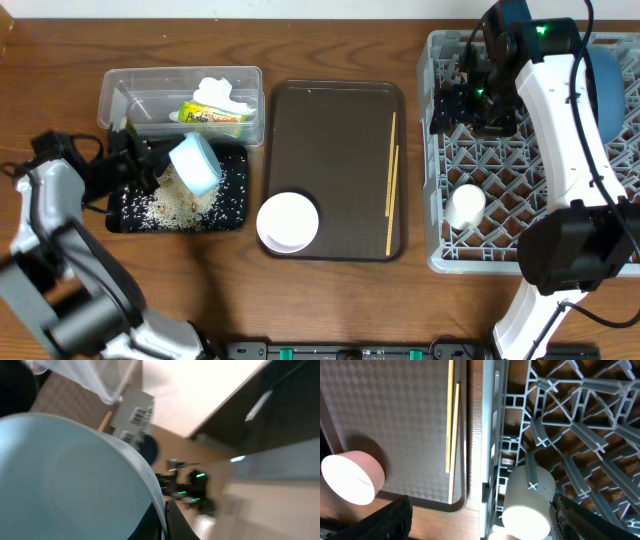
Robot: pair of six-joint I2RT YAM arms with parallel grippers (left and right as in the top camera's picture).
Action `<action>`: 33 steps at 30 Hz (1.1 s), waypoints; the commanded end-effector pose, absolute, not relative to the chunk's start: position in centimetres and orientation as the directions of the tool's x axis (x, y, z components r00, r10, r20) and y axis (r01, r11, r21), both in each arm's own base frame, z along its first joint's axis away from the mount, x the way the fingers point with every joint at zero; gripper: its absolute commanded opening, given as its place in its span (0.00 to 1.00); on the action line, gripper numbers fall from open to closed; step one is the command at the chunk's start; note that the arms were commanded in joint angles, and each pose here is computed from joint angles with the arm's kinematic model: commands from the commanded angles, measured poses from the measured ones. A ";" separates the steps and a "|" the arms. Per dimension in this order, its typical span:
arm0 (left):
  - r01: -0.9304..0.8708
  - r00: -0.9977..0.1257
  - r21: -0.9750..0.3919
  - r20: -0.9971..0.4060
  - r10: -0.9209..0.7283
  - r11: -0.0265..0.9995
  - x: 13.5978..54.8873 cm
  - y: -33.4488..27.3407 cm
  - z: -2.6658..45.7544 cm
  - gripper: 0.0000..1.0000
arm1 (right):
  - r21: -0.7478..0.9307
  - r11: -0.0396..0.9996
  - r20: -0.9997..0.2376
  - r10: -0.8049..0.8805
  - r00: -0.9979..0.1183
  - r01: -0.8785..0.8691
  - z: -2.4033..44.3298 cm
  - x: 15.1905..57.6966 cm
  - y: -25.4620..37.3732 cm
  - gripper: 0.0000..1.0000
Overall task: Sort waste into correct bins and load items into the dishwasher rack
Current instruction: 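Return the empty light-blue bowl to the brown tray with the left gripper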
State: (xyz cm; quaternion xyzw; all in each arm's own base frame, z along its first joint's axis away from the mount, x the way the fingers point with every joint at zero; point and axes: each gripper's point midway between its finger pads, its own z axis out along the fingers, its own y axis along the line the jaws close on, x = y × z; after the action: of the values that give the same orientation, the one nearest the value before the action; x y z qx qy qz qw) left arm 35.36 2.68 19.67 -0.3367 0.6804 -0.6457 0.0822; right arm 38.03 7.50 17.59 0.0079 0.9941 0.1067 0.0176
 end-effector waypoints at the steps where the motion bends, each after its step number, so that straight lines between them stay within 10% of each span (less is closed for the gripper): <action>1: -0.179 -0.808 -0.936 -0.035 -0.588 0.302 35.4 0.9 23.6 0.06 | 0.210 0.978 -0.038 -0.007 -0.999 -0.015 17.5 38.0 8.1 0.86; 7: -0.021 -0.712 -0.631 -0.535 -0.454 0.776 36.4 -3.1 27.3 0.06 | 0.211 0.977 -0.047 -0.007 -0.999 -0.017 17.5 38.3 8.1 0.86; 13: 0.294 -0.615 -0.219 -0.789 0.009 0.930 37.0 -11.4 27.9 0.06 | 0.210 0.978 -0.044 -0.007 -0.999 -0.016 17.5 38.2 8.1 0.86; 33: 0.518 -0.817 -0.119 -0.362 0.449 0.847 37.1 -24.3 9.7 0.10 | 0.211 0.977 -0.045 -0.025 -0.999 -0.034 17.5 38.1 8.8 0.85</action>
State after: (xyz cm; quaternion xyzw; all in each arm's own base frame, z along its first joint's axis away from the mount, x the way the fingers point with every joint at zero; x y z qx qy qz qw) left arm 35.49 -24.07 9.73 0.2447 0.9484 -0.1214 0.1610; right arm 38.34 7.62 17.60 0.0057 0.9939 0.1071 0.0241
